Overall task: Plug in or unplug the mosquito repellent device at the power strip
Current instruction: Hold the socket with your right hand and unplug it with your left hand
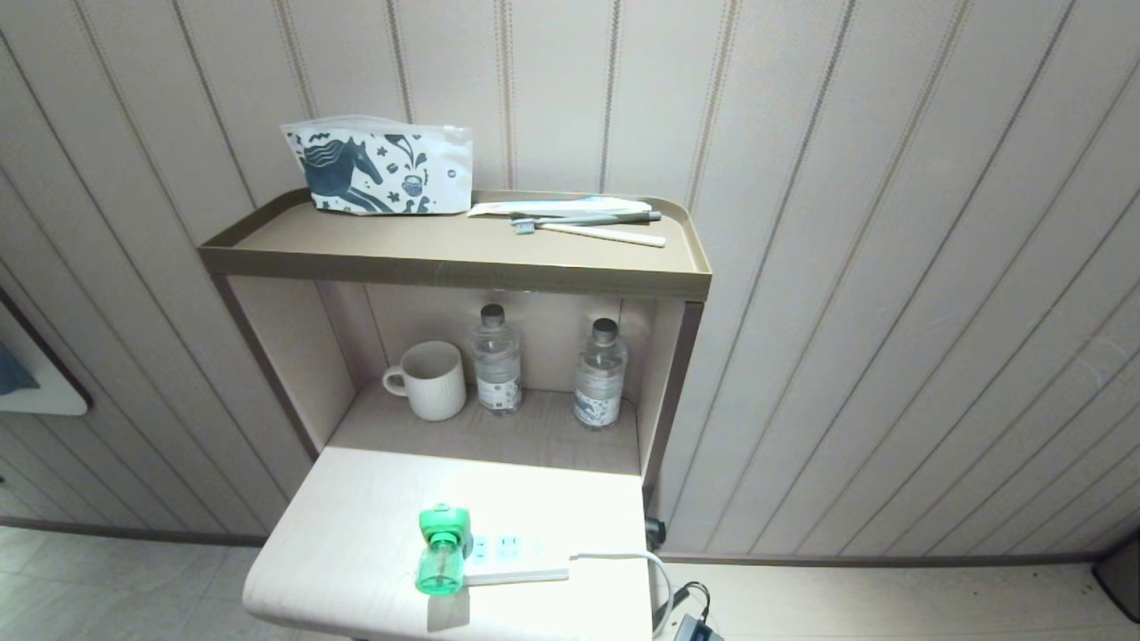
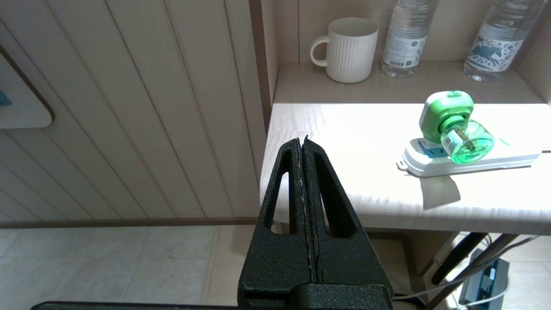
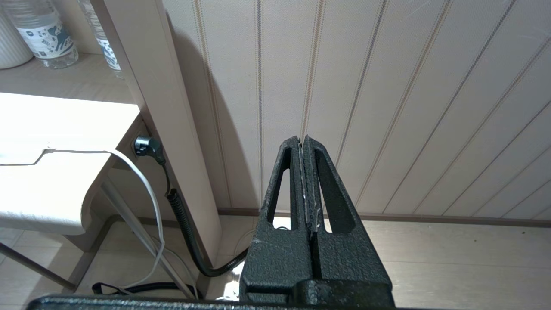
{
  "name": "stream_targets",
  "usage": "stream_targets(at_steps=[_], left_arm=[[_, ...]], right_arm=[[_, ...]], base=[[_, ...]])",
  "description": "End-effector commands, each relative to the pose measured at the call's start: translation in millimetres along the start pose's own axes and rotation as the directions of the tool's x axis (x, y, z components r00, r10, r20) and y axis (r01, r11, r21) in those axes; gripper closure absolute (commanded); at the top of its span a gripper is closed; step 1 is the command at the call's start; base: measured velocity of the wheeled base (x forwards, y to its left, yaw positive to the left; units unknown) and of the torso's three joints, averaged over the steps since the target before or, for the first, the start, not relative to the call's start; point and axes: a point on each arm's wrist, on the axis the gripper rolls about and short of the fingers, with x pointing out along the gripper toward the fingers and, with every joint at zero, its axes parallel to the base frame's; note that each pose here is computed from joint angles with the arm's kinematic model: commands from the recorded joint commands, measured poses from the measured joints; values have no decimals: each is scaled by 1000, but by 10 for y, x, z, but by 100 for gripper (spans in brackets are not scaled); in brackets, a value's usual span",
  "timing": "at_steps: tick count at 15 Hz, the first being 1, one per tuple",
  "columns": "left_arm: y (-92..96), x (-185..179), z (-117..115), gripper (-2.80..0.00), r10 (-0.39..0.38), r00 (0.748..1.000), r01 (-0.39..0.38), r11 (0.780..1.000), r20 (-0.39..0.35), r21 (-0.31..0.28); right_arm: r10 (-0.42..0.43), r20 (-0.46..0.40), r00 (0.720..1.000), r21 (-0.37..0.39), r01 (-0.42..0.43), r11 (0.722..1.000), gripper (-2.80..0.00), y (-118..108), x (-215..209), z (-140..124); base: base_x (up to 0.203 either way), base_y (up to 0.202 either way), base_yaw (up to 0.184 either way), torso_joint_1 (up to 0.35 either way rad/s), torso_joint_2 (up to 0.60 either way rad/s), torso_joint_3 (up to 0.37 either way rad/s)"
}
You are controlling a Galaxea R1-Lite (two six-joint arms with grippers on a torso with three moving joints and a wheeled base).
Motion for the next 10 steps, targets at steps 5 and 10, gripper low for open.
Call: stream_targets(at_steps=[5, 10], left_arm=[[0, 0, 0, 0, 0, 1000, 0, 1000, 0, 2], [1, -2, 2, 0, 3, 1000, -3, 1000, -3, 17]], right_arm=[[0, -2, 1000, -1, 0, 1000, 0, 0, 2, 1], [0, -3, 1000, -2, 0, 1000, 0, 0, 2, -1]], base=[[0, 0, 0, 0, 0, 0], [0, 0, 0, 0, 0, 0]])
